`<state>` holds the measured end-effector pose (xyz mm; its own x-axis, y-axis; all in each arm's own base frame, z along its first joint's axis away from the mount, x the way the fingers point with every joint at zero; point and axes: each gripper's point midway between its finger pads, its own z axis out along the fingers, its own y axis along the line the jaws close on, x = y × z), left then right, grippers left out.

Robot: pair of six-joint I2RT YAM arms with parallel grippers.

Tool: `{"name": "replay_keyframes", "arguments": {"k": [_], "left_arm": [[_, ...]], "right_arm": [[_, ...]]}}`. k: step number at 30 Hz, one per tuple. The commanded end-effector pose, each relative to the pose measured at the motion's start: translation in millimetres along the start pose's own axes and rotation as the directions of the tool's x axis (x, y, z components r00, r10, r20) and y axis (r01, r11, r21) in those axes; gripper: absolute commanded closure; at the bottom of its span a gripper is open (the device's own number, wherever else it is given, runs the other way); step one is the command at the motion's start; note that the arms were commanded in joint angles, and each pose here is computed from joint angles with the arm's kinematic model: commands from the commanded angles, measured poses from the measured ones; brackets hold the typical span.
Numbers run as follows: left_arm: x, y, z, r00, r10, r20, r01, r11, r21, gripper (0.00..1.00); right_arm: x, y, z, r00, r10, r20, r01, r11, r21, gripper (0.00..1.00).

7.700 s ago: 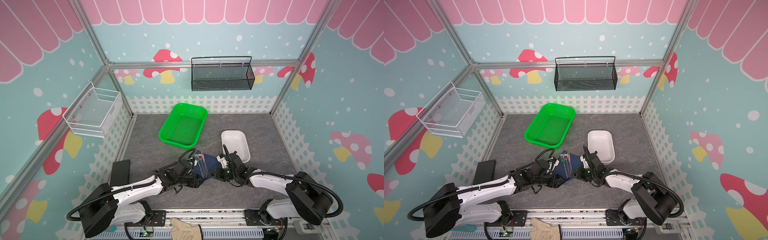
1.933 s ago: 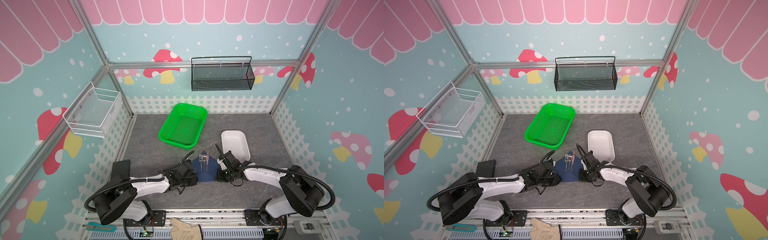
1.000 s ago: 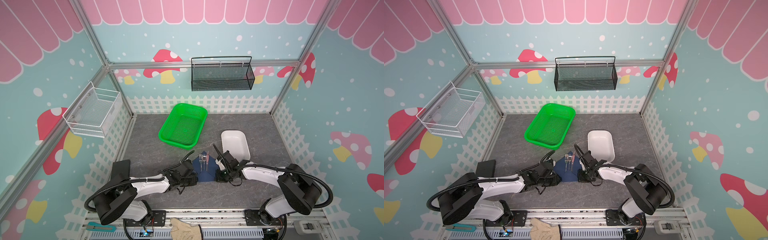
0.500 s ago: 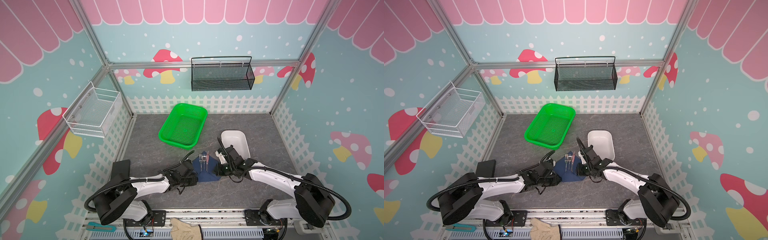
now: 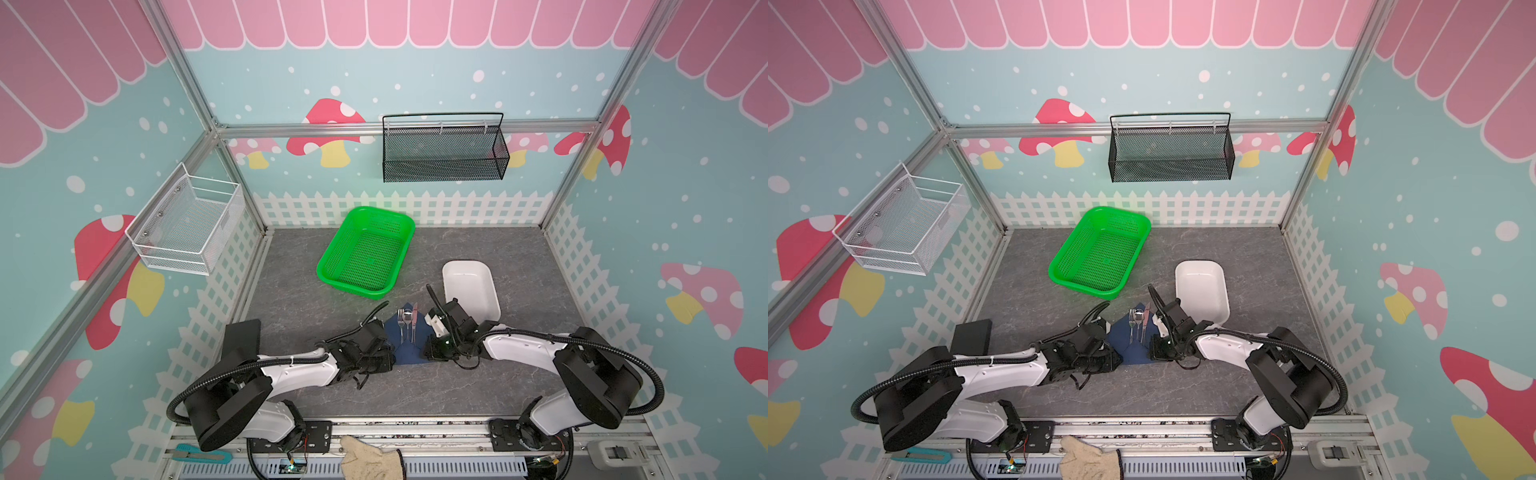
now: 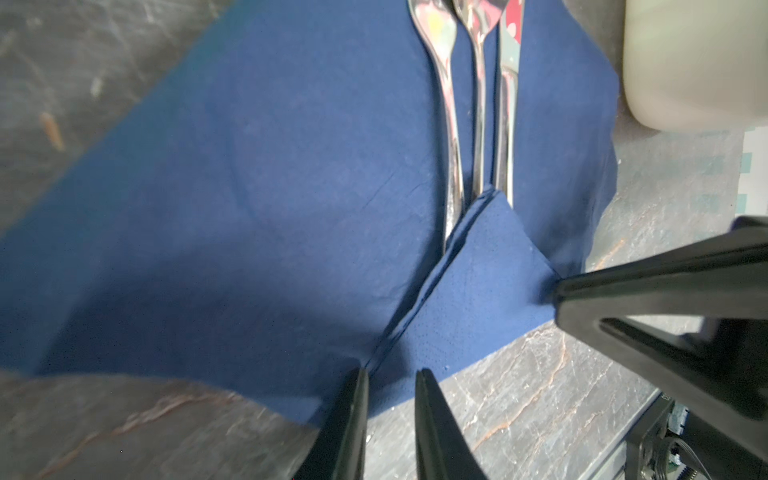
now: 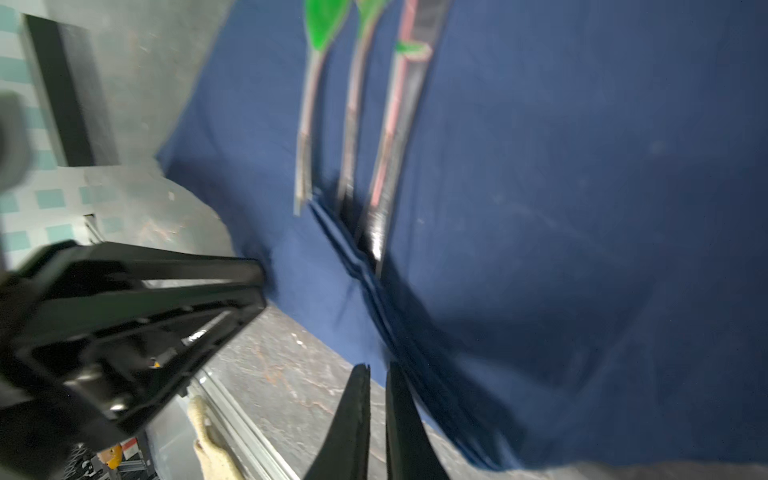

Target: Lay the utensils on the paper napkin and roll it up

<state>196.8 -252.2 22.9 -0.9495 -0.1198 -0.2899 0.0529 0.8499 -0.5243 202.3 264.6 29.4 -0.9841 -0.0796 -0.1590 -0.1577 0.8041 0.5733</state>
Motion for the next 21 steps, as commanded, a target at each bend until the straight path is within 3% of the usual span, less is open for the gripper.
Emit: {"name": "replay_keyframes", "arguments": {"k": [1, 7, 15, 21], "left_arm": [[13, 21, -1, 0.999, -0.009, -0.041, 0.006, 0.997, -0.071, 0.75], [8, 12, -7, 0.999, -0.005, -0.032, 0.004, 0.999, -0.052, 0.72], [-30, -19, -47, 0.986, 0.003, 0.169, -0.015, 0.997, 0.073, 0.67], [-21, -33, -33, 0.996, -0.005, 0.089, -0.008, 0.99, 0.143, 0.68]], "right_arm": [[13, -14, 8, 0.999, 0.021, -0.048, -0.018, 0.999, 0.045, 0.88], [17, -31, 9, 0.998, 0.027, -0.063, -0.019, 0.991, 0.13, 0.88], [18, -32, 9, 0.998, 0.02, -0.067, -0.01, 0.991, 0.136, 0.88], [17, -38, 7, 0.998, 0.024, -0.064, -0.013, 0.985, 0.175, 0.88]]}}
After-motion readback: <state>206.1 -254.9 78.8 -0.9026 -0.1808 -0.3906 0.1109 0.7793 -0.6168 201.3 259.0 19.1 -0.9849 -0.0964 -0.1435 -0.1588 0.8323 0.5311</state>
